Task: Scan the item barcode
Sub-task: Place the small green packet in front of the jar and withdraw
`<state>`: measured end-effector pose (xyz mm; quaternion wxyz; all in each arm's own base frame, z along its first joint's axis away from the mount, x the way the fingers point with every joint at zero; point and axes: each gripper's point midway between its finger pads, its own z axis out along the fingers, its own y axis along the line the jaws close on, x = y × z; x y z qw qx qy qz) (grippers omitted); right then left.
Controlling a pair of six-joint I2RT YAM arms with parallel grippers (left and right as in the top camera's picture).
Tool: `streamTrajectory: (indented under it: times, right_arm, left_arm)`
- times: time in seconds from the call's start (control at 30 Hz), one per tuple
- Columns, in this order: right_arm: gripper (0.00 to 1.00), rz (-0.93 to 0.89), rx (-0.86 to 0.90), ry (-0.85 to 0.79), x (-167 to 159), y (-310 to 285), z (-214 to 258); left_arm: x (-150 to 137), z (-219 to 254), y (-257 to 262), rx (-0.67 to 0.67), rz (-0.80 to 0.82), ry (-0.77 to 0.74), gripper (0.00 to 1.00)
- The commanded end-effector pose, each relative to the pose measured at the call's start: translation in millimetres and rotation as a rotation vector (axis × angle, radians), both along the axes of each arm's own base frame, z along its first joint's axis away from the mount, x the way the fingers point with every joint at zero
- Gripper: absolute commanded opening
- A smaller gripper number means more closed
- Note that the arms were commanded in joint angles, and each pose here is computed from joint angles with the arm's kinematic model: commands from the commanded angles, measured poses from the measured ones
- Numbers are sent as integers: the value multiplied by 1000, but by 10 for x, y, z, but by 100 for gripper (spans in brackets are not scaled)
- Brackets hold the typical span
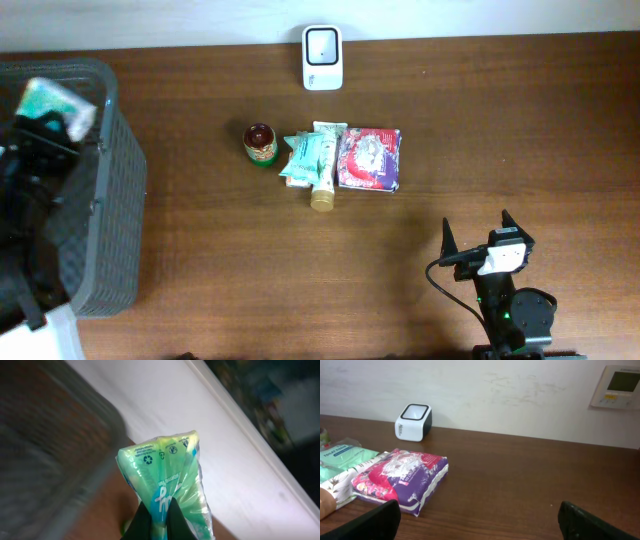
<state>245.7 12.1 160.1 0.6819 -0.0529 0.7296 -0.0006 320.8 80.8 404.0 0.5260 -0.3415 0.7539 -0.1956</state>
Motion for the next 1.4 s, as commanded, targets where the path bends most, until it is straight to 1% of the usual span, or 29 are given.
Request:
streamTrajectory:
  times: [0.0, 0.03, 0.07, 0.1, 0.17, 0.2, 0.23, 0.3, 0.33, 0.4, 0.43, 0.47, 0.53, 0.57, 0.6, 0.63, 0.7, 0.73, 0.8, 0.9, 0.93, 0.97, 1.0, 1.17, 1.2, 1.23, 1.3, 1.33, 1.37]
  right_arm:
    - [99, -7, 4, 3, 2, -16, -31]
    - [98, -7, 4, 3, 2, -16, -31]
    - [99, -7, 4, 4, 2, -16, -32]
    - [99, -7, 4, 3, 2, -16, -31]
    - [99, -7, 4, 3, 2, -16, -31]
    - [99, -7, 4, 3, 2, -16, -31]
    - [99, -7, 4, 4, 2, -16, -32]
    - [99, -7, 4, 3, 2, -16, -31]
    - [99, -7, 4, 3, 2, -16, -31]
    - [99, -7, 4, 3, 2, -16, -31]
    - [99, -7, 4, 3, 2, -16, -31]
    - [99, -7, 4, 3, 2, -16, -31]
    - [99, -7, 4, 3, 2, -16, -31]
    - [99, -7, 4, 4, 2, -16, -32]
    - [99, -7, 4, 3, 2, -16, -31]
    - [99, -7, 4, 3, 2, -16, -31]
    - [99, -7, 4, 3, 2, -15, -31]
    - [99, -7, 4, 3, 2, -16, -31]
    - [99, -7, 4, 3, 2, -16, -31]
    - [99, -7, 4, 3, 2, -16, -31]
    - [99, -7, 4, 4, 2, -16, -32]
    - [99, -7, 4, 4, 2, -16, -32]
    - [99, -7, 4, 4, 2, -16, -32]
    - [99, -7, 4, 3, 2, -16, -31]
    - [99, -7, 4, 3, 2, -16, -31]
    - [99, -7, 4, 4, 2, -16, -32]
    - [99, -7, 4, 3, 2, -16, -31]
    - [99, -7, 4, 4, 2, -16, -32]
    - [99, -8, 4, 3, 2, -16, -31]
  left_arm:
    - [246, -241, -1084, 64, -395, 63, 0]
    - [285, -494, -1572, 134, -578, 125, 0]
    - [280, -693, -1844, 167, -674, 181, 0]
    - [274, -1045, -2152, 207, -755, 295, 0]
    - [258, -1464, -2402, 266, -797, 434, 0]
    - [257, -1761, -2546, 319, -816, 523, 0]
    - [262, -1916, -2590, 353, -816, 569, 0]
    - [289, -2310, -2558, 460, -775, 696, 0]
    - [283, -2415, -2533, 487, -765, 735, 0]
    - [231, -2683, -2496, 507, -769, 838, 0]
    - [215, -2774, -2492, 512, -773, 870, 3]
    - [209, -2929, -2490, 517, -777, 917, 9]
    - [202, -3130, -2487, 522, -782, 974, 15]
    - [193, -3245, -2482, 525, -784, 1007, 24]
    - [189, -3304, -2479, 527, -785, 1024, 57]
    - [194, -3313, -2471, 532, -782, 1026, 70]
    - [278, -3166, -2449, 545, -760, 997, 82]
    - [319, -3075, -2427, 547, -748, 990, 86]
    - [389, -2778, -2328, 549, -714, 986, 89]
    - [477, -2170, -2079, 519, -648, 966, 85]
    - [481, -2014, -1988, 518, -624, 960, 77]
    - [465, -1818, -1860, 518, -592, 957, 67]
    - [415, -1610, -1699, 517, -553, 953, 64]
    - [282, -1260, -1344, 471, -456, 902, 65]
    - [273, -1190, -1277, 443, -416, 879, 71]
    - [278, -1113, -1192, 426, -382, 851, 99]
    - [296, -1087, -1079, 418, -347, 844, 99]
    - [310, -1084, -1008, 390, -307, 843, 99]
    - [326, -1080, -880, 331, -229, 842, 99]
